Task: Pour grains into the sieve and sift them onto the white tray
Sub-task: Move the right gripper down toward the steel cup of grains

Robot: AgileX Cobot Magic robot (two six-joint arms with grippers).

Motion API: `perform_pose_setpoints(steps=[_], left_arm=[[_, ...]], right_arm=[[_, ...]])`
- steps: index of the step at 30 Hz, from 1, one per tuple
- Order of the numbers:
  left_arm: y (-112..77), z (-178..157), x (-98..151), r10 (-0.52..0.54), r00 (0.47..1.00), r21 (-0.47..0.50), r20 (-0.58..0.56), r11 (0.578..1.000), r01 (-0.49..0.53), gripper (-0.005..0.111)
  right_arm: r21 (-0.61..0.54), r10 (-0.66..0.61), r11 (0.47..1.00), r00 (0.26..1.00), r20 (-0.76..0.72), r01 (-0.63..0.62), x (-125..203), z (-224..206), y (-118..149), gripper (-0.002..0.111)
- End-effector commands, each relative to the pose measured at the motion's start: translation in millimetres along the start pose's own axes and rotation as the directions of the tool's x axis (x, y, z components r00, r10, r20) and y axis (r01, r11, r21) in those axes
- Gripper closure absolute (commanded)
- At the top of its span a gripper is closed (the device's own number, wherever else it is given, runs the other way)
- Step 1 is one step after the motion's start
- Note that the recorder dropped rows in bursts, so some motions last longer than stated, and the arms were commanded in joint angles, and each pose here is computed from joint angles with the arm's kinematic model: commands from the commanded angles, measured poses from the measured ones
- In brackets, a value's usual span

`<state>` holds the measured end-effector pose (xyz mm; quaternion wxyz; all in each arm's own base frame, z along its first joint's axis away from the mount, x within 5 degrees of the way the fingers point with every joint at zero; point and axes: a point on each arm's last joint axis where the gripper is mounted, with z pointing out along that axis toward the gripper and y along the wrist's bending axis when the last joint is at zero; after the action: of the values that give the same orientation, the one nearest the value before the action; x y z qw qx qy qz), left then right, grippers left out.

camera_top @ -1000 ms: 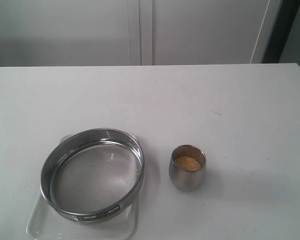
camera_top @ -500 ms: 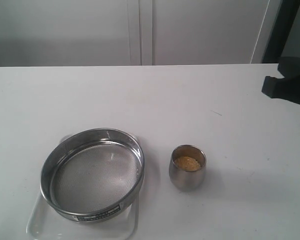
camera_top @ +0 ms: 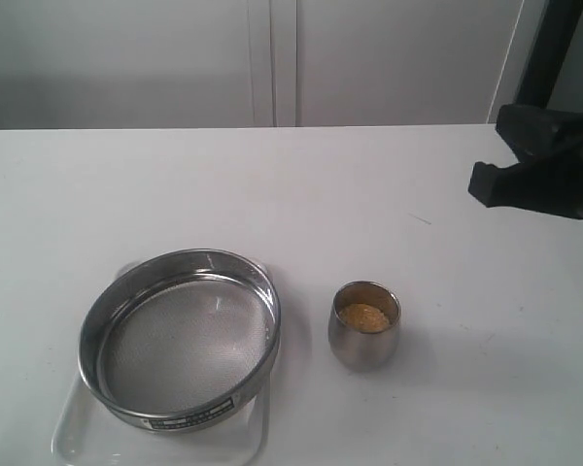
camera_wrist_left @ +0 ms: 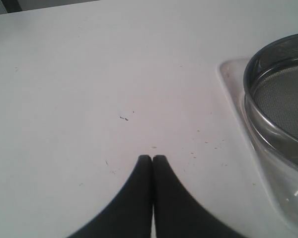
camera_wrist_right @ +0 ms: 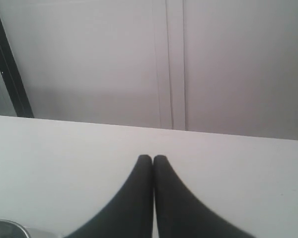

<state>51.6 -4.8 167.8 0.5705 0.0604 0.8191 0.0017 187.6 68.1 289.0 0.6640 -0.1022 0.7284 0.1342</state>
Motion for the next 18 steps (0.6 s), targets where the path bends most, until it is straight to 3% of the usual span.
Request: perform_pose_setpoints(steps=[1,7,13,18], left_arm=[[-0.8,0.4,1.2,-0.017,1.0,0.01,-0.004,1.0,0.017,0.107],[-0.8,0.4,1.2,-0.017,1.0,0.01,-0.004,1.0,0.017,0.107],[-0.8,0.4,1.2,-0.017,1.0,0.01,-0.004,1.0,0.017,0.107],[-0.8,0.4,1.2,-0.017,1.0,0.01,-0.004,1.0,0.017,0.107]], right_arm=[[-0.002,-0.018,1.0,0.999,0.029,0.018,15.6,-4.0,-0.6,0.108],[-0.029,-0.069,0.997,0.997,0.018,0.069,40.9,-7.4,0.4,0.108],[-0.162,-0.126,0.979,0.992,0.005,0.125,63.0,-1.1,11.3,0.108],[-0.293,-0.116,0.951,0.992,-0.051,0.096,80.5,3.3,22.1,0.108]])
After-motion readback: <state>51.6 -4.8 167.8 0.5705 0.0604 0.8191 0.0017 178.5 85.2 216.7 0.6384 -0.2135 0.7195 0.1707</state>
